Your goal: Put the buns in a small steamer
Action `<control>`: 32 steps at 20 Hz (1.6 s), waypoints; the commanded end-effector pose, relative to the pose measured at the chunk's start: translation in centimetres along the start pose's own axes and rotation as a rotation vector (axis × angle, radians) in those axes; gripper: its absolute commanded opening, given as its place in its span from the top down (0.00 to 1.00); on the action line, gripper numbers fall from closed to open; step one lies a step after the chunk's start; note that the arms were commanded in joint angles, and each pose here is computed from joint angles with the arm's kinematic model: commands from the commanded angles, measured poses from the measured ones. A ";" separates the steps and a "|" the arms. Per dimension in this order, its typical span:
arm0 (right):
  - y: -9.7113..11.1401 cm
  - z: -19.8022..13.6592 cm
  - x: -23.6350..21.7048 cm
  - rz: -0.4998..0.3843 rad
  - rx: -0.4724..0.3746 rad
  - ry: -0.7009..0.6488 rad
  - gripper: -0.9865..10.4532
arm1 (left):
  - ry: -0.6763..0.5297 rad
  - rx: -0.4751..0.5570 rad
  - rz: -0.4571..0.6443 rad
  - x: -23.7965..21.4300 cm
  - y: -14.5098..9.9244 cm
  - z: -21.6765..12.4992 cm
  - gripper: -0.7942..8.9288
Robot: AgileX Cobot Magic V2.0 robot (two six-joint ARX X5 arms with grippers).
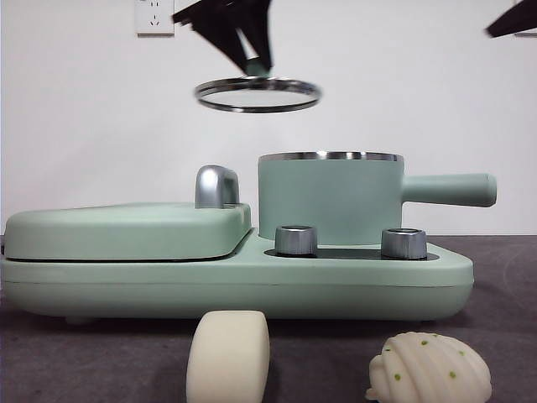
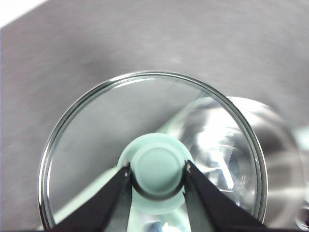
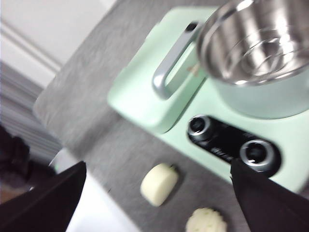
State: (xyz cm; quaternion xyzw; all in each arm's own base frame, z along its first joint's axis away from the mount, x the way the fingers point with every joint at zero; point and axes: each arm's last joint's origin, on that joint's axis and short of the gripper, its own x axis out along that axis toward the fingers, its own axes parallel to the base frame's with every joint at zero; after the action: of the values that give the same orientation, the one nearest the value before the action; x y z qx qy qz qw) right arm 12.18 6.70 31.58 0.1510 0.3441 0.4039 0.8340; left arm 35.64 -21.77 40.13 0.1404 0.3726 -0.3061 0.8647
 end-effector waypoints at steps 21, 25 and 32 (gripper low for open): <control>5.2 -4.9 22.5 -0.339 0.011 0.730 0.50 | -0.063 -0.217 0.229 -3.5 12.8 -2.1 0.86; 5.0 -5.4 23.4 -0.339 0.006 0.737 0.53 | -0.066 -0.216 0.230 -3.5 12.7 -2.1 0.86; 4.6 -6.2 24.5 -0.350 0.003 0.755 0.61 | -0.066 -0.217 0.230 -3.5 12.8 -2.1 0.86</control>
State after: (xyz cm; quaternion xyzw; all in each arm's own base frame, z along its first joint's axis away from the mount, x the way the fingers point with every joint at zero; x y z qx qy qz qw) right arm 16.06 27.77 18.55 -0.0663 0.6497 0.2778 0.7045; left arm 40.77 -9.34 40.18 0.0784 0.3867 -0.1631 0.9043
